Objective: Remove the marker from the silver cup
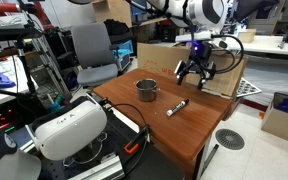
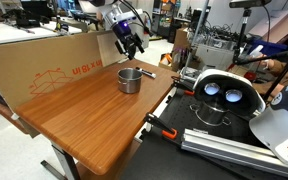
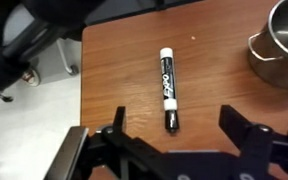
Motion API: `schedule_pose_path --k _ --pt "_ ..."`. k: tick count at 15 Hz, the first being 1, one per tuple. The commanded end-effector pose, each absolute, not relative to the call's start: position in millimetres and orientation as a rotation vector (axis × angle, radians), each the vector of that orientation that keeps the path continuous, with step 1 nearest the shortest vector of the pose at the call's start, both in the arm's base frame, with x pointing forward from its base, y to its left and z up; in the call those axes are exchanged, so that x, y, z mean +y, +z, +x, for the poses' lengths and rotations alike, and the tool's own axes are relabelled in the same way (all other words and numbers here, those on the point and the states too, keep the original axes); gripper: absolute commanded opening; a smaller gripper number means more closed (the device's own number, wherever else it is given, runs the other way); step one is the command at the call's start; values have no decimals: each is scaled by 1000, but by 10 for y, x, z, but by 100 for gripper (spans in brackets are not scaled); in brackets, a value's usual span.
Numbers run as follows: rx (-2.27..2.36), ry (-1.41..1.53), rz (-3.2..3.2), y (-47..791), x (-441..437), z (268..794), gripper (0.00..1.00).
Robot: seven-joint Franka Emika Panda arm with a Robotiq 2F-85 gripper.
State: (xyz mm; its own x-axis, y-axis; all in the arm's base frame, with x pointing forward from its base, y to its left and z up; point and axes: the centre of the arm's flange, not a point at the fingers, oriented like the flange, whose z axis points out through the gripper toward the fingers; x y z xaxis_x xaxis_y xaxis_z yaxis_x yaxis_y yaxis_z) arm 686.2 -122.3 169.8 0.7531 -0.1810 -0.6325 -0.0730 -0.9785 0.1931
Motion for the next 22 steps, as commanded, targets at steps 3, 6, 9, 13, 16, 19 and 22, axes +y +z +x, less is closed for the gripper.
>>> schedule_pose_path --k 3,6,9,13,16,19,22 --pt "-79 -798 2891 2221 -1120 6627 100" --pt "-46 -676 2931 2550 -1051 6514 100" --pt "-21 -539 2968 2851 -959 6359 100" --pt "15 -326 3025 3216 -796 6092 100" --pt "18 -229 3058 3381 -732 5948 100" --pt "-9 -292 3033 3405 -748 6230 100" --pt "-5 -265 3038 3396 -734 6116 100"
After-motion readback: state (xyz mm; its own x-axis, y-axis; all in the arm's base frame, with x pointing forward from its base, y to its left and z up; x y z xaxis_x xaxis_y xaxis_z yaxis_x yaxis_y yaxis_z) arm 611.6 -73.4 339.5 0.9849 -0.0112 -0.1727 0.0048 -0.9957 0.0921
